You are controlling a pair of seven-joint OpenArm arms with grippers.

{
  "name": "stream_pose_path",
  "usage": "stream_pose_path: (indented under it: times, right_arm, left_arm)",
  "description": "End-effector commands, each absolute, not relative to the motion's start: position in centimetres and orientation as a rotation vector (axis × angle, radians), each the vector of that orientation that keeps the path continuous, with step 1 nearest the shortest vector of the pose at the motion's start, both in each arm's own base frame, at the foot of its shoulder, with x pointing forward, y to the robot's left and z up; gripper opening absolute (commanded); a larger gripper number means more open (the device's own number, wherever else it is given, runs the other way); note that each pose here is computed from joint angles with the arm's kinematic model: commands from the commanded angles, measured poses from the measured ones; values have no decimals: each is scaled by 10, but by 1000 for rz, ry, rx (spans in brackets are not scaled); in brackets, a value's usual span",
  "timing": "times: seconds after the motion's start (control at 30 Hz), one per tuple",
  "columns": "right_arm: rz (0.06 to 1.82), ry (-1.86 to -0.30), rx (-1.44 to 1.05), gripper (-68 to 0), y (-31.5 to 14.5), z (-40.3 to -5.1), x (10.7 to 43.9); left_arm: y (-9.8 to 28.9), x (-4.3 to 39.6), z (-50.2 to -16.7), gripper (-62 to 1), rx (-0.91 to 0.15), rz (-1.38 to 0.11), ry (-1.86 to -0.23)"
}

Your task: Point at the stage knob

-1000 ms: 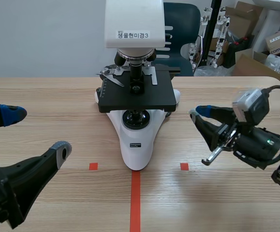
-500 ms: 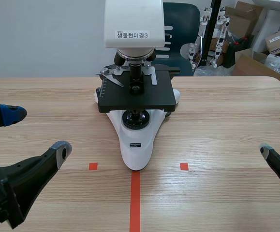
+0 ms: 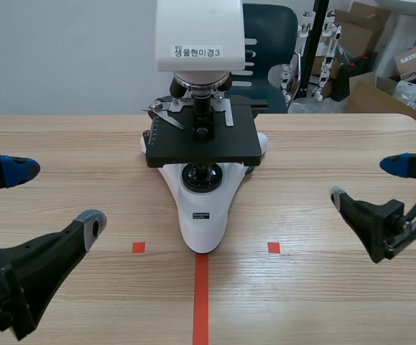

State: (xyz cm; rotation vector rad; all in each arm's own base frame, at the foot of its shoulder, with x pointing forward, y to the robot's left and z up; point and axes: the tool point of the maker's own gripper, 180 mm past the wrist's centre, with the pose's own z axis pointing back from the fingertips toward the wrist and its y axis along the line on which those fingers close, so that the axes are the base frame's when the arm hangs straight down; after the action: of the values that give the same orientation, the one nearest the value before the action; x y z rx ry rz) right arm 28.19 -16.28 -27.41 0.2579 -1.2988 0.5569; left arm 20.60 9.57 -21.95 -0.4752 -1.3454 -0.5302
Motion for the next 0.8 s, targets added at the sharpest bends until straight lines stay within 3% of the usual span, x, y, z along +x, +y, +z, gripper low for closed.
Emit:
stream_pose_path:
  times: [0.0, 0.17, 0.43, 0.77]
  right_arm:
    - [542, -1351, 231, -106, -162, -260, 292]
    - [511, -1435, 97, -106, -160, -242, 302]
    - [303, -1631, 69, -106, -170, -217, 300]
    - [304, -1663, 91, -106, -168, -217, 286]
  left_arm:
    - [94, 207, -213, 14, -485, -521, -1370]
    - [94, 207, -213, 14, -485, -521, -1370]
    - [94, 207, -213, 14, -485, -521, -1370]
    - [94, 207, -213, 14, -485, -521, -1369]
